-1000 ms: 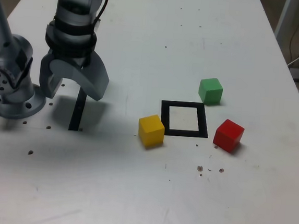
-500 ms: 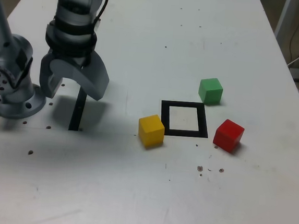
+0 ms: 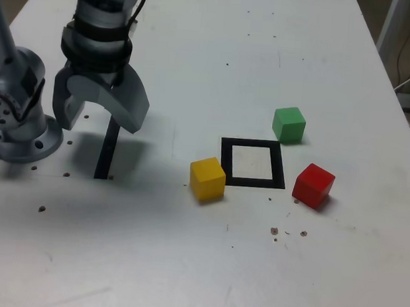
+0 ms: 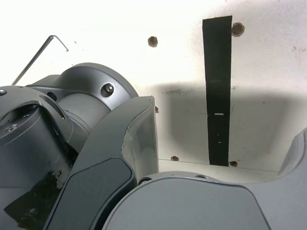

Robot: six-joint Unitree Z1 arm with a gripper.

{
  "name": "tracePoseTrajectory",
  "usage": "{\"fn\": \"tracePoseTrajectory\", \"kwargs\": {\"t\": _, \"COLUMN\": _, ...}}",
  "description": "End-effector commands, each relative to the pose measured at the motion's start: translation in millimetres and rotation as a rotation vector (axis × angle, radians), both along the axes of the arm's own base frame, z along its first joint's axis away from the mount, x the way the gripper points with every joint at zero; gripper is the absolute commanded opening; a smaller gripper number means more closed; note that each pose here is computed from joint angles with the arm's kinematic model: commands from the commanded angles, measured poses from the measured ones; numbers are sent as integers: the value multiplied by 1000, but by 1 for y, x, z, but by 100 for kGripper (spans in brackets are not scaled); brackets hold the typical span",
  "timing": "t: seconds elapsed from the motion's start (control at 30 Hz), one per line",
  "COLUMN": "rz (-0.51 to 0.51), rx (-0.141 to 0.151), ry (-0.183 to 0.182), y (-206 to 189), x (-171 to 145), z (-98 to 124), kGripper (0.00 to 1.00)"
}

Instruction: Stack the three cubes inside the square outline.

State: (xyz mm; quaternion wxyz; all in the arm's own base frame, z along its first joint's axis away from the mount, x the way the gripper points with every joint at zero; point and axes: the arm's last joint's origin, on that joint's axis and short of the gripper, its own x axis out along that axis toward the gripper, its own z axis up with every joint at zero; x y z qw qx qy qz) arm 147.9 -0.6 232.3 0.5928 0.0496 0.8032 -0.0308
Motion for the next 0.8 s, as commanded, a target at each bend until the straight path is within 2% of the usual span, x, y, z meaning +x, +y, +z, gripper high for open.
{"fn": "tracePoseTrajectory", "kwargs": {"t": 0.0, "rz": 2, "rx": -5, "ry": -10, "y": -1, "x": 1, "z": 3, "kGripper": 100}}
{"fn": "tracePoseTrajectory", "kwargs": {"t": 0.4, "rz": -11, "rx": -27, "ry": -20, "y": -5, "x": 12, "z": 8, "kGripper": 100}}
{"fn": "tracePoseTrajectory", "kwargs": {"t": 0.77, "rz": -86, "rx": -29, "ry": -43, "y": -34, "x": 50, "z": 30, "kGripper": 100}}
